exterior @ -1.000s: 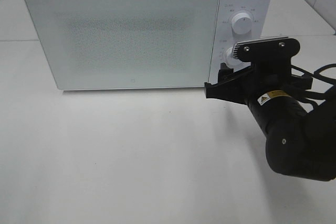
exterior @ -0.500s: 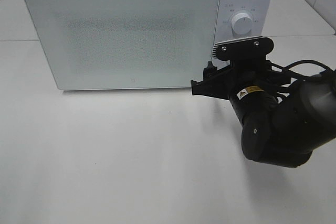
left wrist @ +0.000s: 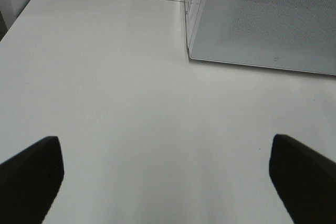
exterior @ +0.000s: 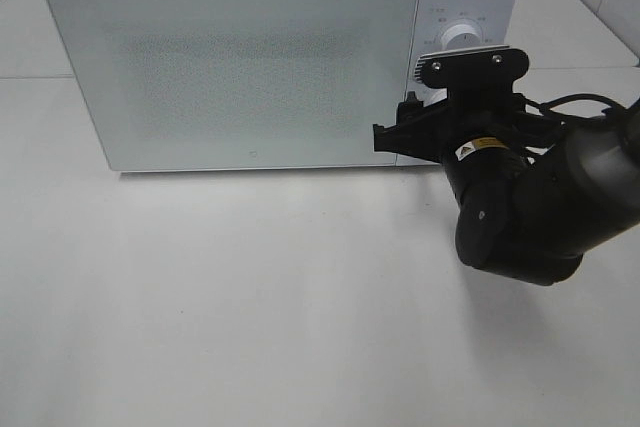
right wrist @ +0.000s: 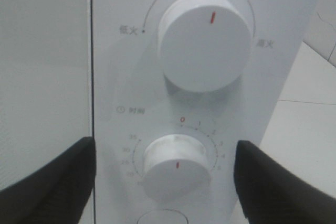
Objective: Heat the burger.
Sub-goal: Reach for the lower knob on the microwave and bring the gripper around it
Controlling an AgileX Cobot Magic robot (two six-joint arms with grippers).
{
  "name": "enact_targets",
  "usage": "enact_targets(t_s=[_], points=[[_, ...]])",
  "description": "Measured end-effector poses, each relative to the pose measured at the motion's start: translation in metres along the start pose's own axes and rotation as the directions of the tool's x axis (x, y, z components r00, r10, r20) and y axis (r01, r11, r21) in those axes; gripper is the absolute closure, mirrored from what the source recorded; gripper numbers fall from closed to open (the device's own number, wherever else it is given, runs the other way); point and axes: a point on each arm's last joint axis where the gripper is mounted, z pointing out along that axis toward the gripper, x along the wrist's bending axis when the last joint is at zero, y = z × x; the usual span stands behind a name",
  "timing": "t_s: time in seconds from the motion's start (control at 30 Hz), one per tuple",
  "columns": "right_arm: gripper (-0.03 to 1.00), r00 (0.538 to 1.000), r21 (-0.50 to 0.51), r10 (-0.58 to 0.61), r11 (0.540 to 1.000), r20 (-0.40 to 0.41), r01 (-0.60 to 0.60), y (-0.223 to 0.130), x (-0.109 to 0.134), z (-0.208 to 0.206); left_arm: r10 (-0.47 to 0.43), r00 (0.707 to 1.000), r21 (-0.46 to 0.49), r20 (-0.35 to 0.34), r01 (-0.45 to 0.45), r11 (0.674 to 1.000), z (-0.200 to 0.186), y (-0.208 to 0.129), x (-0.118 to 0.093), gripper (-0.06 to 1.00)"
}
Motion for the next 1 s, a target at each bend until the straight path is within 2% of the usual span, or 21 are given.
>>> enact_targets(t_s=[0.4, 1.0], points=[[0.25, 1.0, -0.001, -0.003, 1.0, 0.011, 0.003, -0.008, 0.004, 0.015, 0.0, 1.0, 0.0, 0.0, 0.0, 1.0, 0.0, 0.0, 0.0, -0.05], [0.26, 1.0, 0.011, -0.014, 1.0, 0.008, 0.014, -0.013, 0.005, 0.016, 0.0, 1.0, 0.0, 0.0, 0.0, 1.0, 0.0, 0.0, 0.0, -0.05]])
